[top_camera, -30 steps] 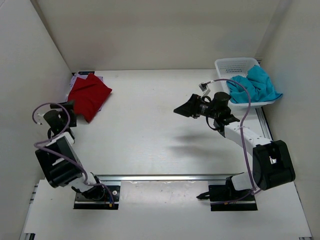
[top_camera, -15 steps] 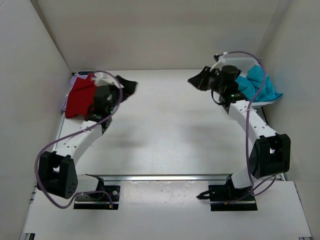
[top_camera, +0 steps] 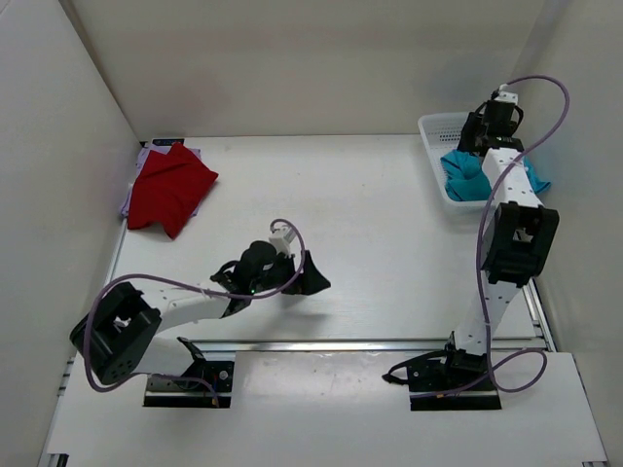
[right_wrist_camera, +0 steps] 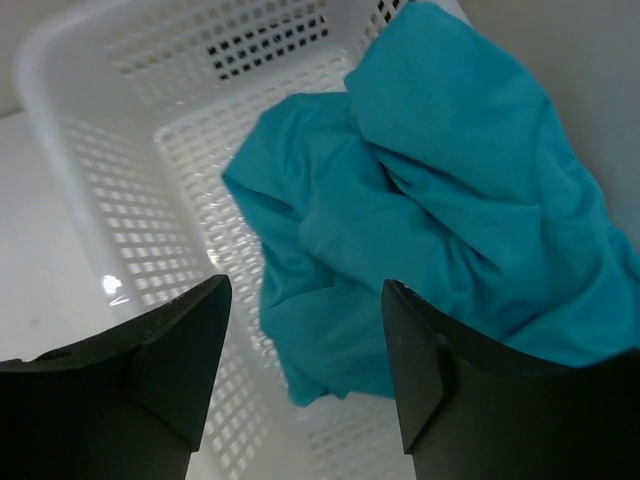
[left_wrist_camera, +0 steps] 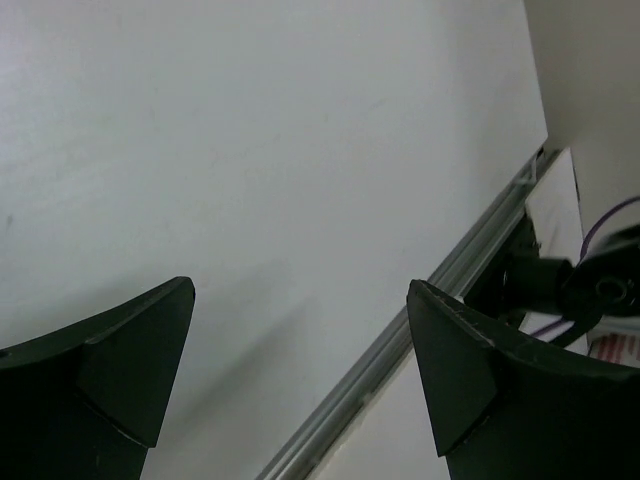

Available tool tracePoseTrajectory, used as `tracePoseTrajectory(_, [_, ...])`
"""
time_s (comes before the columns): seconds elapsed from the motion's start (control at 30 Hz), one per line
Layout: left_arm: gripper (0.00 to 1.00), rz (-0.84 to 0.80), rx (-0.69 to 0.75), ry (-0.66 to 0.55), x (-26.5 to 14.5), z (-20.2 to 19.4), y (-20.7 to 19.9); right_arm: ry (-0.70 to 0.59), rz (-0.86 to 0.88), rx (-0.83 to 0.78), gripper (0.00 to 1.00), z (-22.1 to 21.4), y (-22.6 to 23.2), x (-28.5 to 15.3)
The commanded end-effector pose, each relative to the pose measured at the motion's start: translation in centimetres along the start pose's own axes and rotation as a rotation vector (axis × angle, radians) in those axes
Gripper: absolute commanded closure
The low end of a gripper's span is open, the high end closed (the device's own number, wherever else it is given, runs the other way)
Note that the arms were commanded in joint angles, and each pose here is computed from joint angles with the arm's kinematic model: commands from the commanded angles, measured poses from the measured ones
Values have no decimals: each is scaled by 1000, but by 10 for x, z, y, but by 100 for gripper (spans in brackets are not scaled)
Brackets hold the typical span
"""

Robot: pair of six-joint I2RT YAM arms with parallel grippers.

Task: Fold and stack the t-shirts
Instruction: Grab crumpled tshirt from bin with the right arm

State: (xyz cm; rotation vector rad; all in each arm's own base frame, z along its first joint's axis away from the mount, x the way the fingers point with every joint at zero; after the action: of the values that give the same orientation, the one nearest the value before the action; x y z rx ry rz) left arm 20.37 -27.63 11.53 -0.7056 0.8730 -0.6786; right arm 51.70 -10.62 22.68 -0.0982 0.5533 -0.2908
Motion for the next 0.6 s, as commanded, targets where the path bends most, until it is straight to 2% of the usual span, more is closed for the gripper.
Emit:
tracePoseTrajectory(0.0, [2, -124, 3, 3, -21, -10, -12, 96, -91, -115, 39, -13, -13, 12])
tracePoseTrajectory(0.07, [1, -91, -20, 13, -28, -22, 7, 128, -91, -125, 37, -23, -11, 22])
tracePoseTrajectory(0.17, [1, -92, -43, -1, -39, -21, 17, 191, -96, -138, 37, -41, -5, 43])
tracePoseTrajectory(0.27, [1, -74, -55, -38, -46, -11, 27, 268, -167, -120, 48, -55, -12, 46])
tracePoseTrajectory(0.57, [2, -70, -72, -71, -50, -1, 33, 253, -257, -135, 53, -67, -24, 43])
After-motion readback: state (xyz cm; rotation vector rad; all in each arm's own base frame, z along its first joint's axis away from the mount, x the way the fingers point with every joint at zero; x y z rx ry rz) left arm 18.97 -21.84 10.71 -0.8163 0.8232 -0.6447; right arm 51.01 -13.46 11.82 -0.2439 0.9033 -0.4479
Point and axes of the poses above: each gripper's point midway between its finger pads, its own x axis out along the fingers, its own y axis along the line the jaws close on, z = x × y, the point moved 4 cm from there along -x, back along the fingers, and after that the axes turned 12 degrees about -x, right-handed, at the moved point
